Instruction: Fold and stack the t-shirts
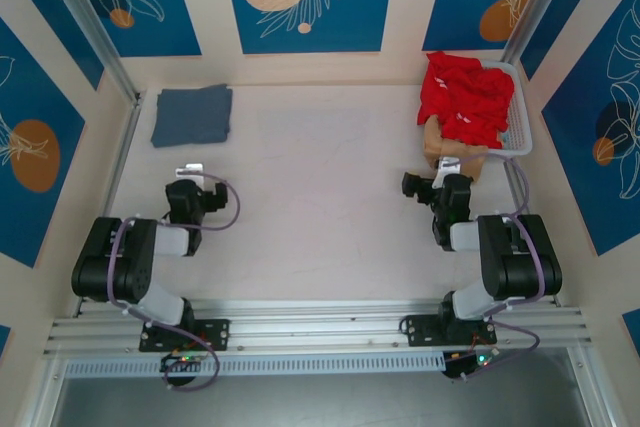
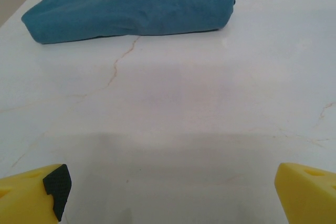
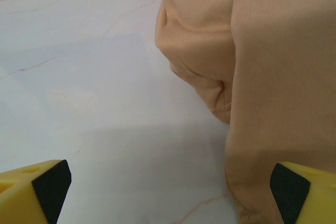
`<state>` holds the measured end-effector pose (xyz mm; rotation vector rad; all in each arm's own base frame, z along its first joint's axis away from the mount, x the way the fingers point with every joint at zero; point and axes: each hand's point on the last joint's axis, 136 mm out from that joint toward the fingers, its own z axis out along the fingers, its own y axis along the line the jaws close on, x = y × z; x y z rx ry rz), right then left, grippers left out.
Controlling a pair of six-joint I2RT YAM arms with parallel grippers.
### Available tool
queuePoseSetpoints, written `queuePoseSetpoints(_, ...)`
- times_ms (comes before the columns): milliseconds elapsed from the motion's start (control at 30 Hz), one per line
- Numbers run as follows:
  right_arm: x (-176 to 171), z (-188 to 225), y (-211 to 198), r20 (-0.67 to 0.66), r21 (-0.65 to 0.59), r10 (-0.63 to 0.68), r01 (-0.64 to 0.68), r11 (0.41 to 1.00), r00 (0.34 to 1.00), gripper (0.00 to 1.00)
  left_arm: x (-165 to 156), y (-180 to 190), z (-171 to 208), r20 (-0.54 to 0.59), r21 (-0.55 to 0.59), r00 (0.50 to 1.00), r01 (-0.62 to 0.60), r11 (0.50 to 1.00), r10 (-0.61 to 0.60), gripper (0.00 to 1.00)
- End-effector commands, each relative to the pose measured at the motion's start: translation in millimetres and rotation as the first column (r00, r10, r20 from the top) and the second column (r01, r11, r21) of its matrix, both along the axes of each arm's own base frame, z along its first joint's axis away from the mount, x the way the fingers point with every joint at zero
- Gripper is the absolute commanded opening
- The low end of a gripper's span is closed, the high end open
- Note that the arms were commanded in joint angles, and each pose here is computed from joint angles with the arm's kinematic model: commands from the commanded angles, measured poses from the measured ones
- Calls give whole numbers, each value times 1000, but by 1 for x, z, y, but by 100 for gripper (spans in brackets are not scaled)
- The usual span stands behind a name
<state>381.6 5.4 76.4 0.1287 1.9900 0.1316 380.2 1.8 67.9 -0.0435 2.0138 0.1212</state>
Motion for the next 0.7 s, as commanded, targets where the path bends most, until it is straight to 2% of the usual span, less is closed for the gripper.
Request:
queuePoseSetpoints(0,15,17,5,49,-27,28,-27,999,998,99,12,0,21,80,21,997,-4,1000,2,100)
queuePoseSetpoints(367,15,18,8,57,-50,32,-29,998,998,99,11,-3,24,87,34,996,4,999,-7,100)
queuePoseSetpoints(533,15,16,8,47,-45,37,-35,998,998,99,14,-16,22,66,34,994,81,996,-83,100)
queuePoseSetpoints(667,15,17,9,53,-47,38,-36,998,998,100,15,-15,22,66,33,994,80,996,-83,100)
